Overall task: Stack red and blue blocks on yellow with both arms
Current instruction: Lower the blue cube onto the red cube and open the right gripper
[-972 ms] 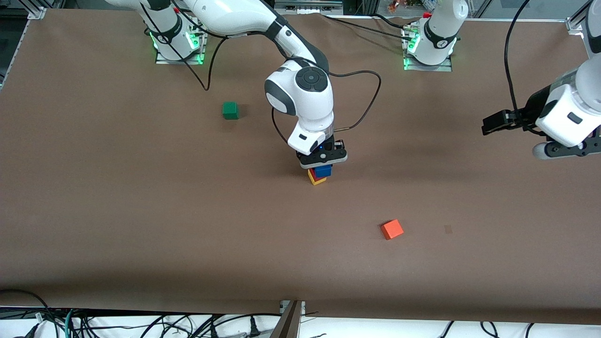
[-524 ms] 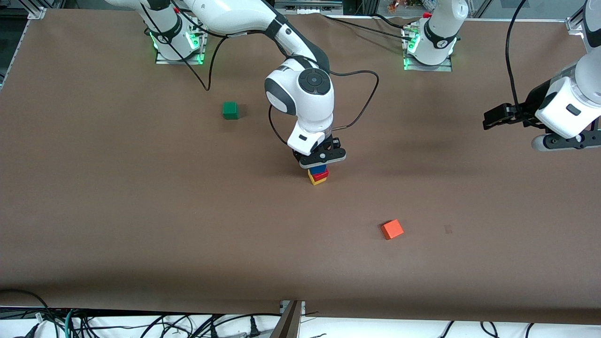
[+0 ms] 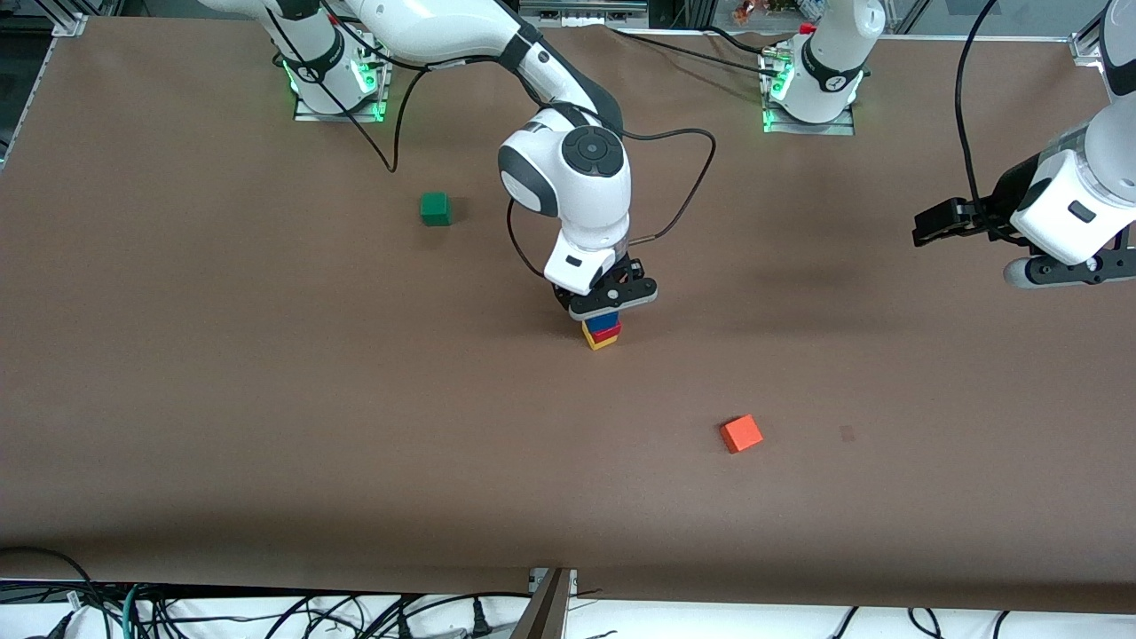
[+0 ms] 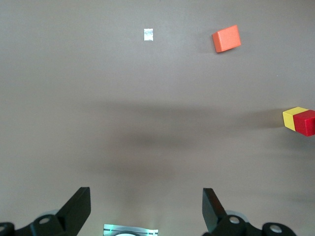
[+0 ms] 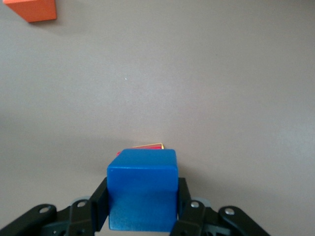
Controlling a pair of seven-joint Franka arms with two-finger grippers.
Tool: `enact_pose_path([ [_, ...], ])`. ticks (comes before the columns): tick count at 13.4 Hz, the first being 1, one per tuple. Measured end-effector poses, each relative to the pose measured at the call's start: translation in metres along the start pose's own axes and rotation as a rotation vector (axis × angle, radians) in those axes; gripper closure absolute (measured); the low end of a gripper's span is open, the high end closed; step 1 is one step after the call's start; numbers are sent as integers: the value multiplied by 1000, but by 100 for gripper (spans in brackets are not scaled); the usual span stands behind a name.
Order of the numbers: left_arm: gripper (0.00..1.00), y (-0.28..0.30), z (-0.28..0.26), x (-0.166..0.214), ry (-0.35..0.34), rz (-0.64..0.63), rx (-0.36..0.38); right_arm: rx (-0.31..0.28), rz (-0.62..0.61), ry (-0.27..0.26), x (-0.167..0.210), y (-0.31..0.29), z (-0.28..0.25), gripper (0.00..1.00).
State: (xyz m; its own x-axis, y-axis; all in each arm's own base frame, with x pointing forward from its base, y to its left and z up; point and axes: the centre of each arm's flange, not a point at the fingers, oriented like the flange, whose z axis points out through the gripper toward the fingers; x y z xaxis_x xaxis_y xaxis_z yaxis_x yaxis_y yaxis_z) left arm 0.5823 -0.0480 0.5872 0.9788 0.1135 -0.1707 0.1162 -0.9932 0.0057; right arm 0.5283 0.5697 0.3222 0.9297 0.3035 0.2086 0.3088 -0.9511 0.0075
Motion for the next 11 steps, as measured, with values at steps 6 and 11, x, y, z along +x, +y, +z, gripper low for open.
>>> enact_pose_path([
  [6,0,0,0,0,2,0,0,-3,-86,3,8,14,0,44],
  [11,0,0,0,0,2,0,-1,9,-80,0,8,12,-1,44],
])
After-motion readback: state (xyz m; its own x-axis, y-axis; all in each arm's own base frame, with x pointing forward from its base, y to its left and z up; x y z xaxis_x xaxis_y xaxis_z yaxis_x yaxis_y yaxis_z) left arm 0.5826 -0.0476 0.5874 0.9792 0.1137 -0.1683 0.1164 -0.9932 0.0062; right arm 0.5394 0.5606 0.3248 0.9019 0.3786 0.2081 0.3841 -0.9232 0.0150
